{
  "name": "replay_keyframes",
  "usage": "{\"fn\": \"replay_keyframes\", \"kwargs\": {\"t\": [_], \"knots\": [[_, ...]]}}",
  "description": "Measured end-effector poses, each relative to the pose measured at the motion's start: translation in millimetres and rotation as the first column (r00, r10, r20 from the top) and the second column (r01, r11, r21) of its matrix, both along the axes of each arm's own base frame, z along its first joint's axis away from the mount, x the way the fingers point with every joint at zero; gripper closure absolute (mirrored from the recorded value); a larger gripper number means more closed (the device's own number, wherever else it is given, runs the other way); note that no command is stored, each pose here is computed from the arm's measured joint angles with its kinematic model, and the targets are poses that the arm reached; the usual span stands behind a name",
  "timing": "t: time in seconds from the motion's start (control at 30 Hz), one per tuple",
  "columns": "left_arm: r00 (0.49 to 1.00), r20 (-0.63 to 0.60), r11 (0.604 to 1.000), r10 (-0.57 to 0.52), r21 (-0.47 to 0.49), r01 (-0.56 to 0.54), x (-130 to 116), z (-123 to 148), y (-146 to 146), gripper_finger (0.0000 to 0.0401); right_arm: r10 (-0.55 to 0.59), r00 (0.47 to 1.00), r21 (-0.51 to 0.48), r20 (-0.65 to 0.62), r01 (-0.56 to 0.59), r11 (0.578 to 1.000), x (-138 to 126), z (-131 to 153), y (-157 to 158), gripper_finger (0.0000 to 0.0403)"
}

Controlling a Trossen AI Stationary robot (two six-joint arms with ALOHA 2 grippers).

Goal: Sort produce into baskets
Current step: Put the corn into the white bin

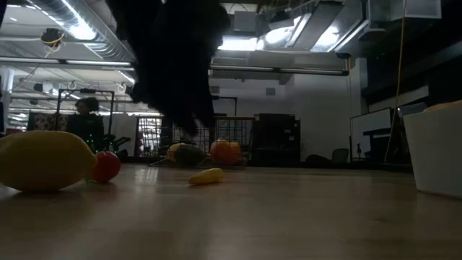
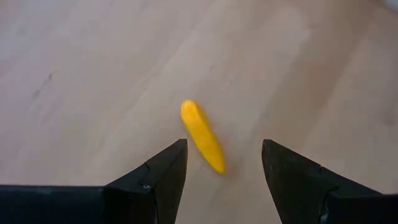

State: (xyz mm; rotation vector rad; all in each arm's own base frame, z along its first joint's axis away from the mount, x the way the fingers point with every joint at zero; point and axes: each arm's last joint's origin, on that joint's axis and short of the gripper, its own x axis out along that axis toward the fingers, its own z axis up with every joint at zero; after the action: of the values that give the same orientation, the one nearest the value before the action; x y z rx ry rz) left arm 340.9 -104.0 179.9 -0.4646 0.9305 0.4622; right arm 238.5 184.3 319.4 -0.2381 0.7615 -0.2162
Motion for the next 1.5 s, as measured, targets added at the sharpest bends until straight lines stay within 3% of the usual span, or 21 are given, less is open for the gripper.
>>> {"fn": "replay_keyframes", "kwargs": {"t": [0.57,0.93,1.1,1.3,1.5], "knots": [[0.996,-0.086,0.999,0.026,0.025,-0.024,13,-53,-4,0.0208,-0.005,1.000,0.001,0.002,0.005,1.000,1,0,-1,0.0157],[0.995,-0.099,0.996,-0.033,0.075,0.041,15,-58,-4,0.0291,-0.004,0.999,0.036,0.040,0.003,0.999,4,2,2,0.0157],[0.992,-0.097,0.990,-0.084,0.105,0.094,16,-57,-4,0.0337,0.019,0.999,0.103,0.047,-0.024,0.994,6,4,5,0.0157],[0.984,-0.026,0.974,-0.178,0.136,0.180,25,-53,-7,0.0368,0.051,0.998,0.151,0.026,-0.054,0.987,7,3,8,0.0157],[0.960,0.128,0.959,-0.251,0.166,0.228,41,-39,-13,0.0360,0.093,0.996,0.211,0.003,-0.092,0.973,7,3,10,0.0157]]}}
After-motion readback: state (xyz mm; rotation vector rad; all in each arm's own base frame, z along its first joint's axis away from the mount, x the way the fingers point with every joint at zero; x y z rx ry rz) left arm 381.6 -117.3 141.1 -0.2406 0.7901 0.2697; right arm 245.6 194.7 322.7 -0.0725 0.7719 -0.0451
